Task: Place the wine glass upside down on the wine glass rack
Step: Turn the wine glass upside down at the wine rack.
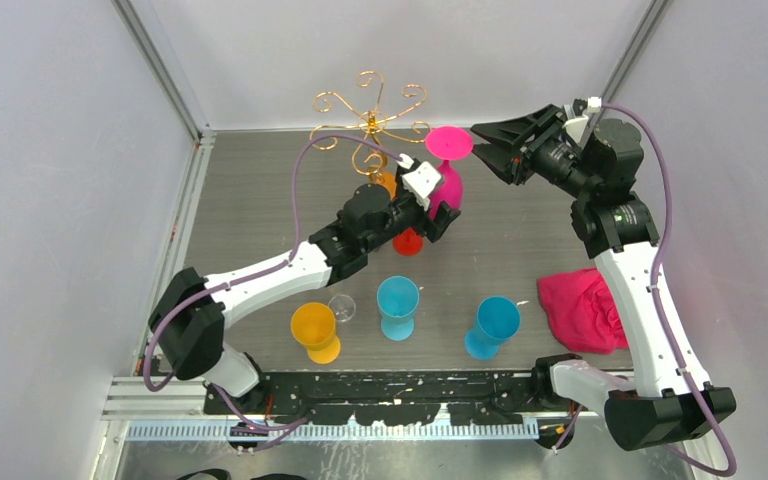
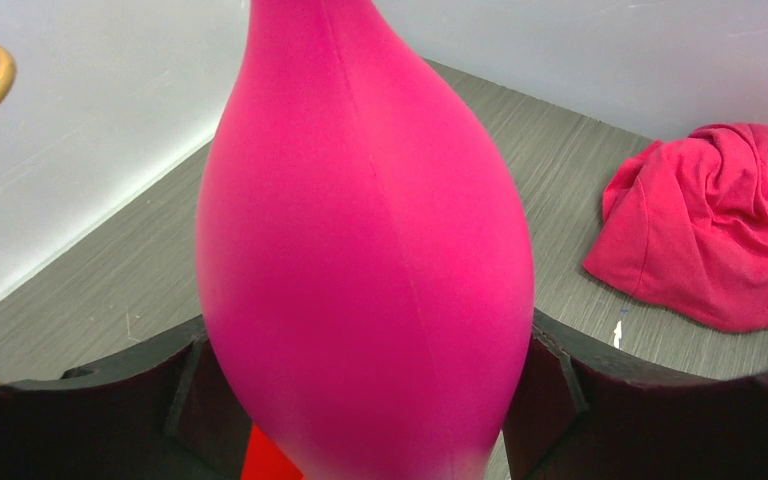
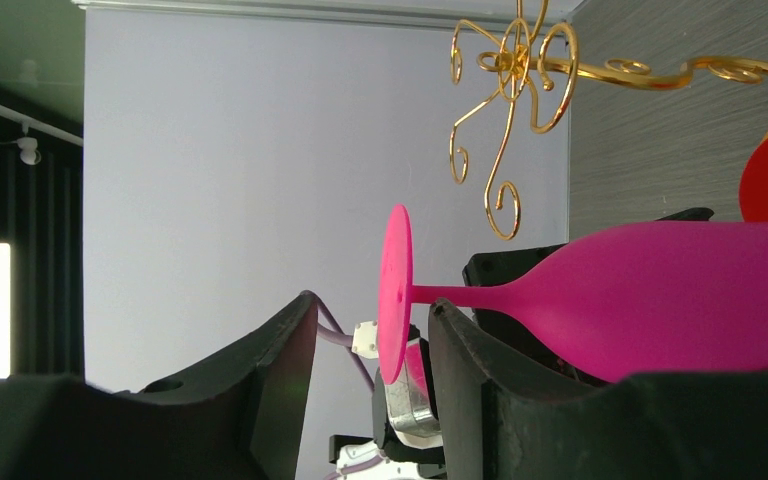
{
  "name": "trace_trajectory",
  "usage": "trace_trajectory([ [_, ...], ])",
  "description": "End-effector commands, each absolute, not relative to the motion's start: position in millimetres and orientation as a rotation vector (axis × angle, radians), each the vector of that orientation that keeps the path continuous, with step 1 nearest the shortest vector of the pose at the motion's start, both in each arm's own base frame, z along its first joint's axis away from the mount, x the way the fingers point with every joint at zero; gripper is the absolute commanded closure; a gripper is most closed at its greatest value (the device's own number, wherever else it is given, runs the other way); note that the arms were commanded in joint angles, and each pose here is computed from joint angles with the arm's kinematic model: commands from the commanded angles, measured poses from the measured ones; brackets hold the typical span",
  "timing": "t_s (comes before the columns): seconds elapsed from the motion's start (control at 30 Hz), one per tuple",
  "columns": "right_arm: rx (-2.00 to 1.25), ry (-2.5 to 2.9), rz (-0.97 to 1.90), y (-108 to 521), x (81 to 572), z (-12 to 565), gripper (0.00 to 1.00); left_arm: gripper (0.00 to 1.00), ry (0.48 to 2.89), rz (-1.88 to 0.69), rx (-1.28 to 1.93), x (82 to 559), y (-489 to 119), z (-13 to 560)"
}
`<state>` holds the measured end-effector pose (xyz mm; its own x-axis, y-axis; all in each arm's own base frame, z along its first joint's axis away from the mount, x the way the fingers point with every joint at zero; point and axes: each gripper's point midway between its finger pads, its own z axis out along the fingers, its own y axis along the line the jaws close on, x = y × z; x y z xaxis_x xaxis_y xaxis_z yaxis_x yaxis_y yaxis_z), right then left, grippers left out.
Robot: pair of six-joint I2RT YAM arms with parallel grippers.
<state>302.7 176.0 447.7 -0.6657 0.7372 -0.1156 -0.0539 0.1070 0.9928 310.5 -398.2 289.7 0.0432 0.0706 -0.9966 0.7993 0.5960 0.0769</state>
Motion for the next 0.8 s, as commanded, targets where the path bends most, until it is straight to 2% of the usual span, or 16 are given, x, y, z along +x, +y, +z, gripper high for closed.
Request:
trace_trajectory([
  [0.0,0.581,1.729,1.653,179.6,289.9,463.3,0.52,0.3,1.322,-0.683,0.757,309.2,-407.4,332.3],
  [0.23,0.583,1.738,1.651,182.5,291.7,459.8,0.55,0.29,1.317,-0.685,0.77,306.9,-412.0,331.5],
  [0.6,0.577,1.748,1.651,188.5,290.4,458.7,0.66,0.3,1.318,-0.685,0.786,306.1,-417.2,327.5],
  [0.77,0.582,1.761,1.647,190.9,290.2,453.8,0.77,0.3,1.319,-0.69,0.789,306.0,-419.4,326.6],
])
